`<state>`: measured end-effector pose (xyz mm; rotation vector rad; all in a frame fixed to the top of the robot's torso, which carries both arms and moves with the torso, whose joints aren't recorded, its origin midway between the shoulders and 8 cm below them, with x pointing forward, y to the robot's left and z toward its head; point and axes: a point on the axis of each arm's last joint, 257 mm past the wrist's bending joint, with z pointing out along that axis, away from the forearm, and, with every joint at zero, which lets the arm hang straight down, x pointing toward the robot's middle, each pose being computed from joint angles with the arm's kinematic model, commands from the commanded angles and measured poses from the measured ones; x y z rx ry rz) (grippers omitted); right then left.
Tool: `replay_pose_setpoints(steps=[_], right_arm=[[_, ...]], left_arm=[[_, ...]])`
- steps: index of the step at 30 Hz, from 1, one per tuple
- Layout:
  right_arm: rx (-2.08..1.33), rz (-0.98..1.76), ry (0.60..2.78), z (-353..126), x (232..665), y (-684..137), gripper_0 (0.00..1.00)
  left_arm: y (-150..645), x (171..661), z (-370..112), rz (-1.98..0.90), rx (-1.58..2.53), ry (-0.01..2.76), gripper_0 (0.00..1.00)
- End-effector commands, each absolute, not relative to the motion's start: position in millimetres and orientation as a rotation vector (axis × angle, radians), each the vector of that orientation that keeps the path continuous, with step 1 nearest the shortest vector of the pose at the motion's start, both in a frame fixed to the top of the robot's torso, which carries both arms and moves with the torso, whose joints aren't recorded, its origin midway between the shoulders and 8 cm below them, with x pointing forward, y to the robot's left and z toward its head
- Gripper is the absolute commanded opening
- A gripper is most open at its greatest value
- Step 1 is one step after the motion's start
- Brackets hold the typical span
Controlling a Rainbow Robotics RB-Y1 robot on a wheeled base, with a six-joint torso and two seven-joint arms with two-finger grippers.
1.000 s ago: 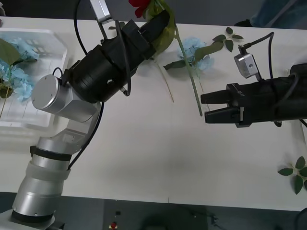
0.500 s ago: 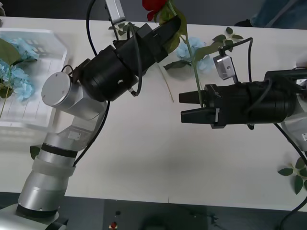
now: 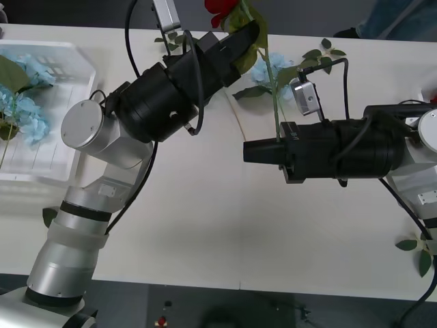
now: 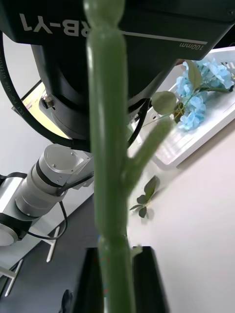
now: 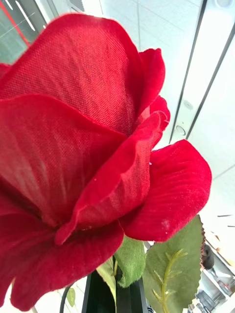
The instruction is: Put the red flowers into the right box and the blue flowers into the left box
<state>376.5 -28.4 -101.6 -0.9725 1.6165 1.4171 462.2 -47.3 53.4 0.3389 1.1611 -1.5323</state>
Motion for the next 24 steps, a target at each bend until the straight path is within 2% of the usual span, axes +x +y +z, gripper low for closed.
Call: replay_pose_setpoints(steps=[1, 3, 4, 6, 17, 24], right_arm=[[-1.022, 1.381, 1.520, -76, 378, -22, 0.00], [-1.020, 1.383, 1.518, -75, 378, -22, 0.00], [-1.019, 1.386, 1.518, -75, 378, -22, 0.00], [-1.013, 1.389, 1.515, -74, 378, -23, 0.00], [-0.911, 1.388, 1.521, -60, 392, -47, 0.00], [-0.766, 1.172, 1.743, -63, 436, -128, 0.00]], left_arm=[[-53, 457, 64, -1.494, 0.396, 1.133, 0.42], [-52, 458, 60, -1.479, 0.406, 1.142, 0.73], [-50, 459, 59, -1.472, 0.408, 1.146, 0.81], [-46, 460, 54, -1.458, 0.420, 1.158, 0.89], [26, 453, -1, -1.449, 0.473, 1.310, 0.91], [88, 479, -48, -1.310, 0.449, 1.488, 0.91]])
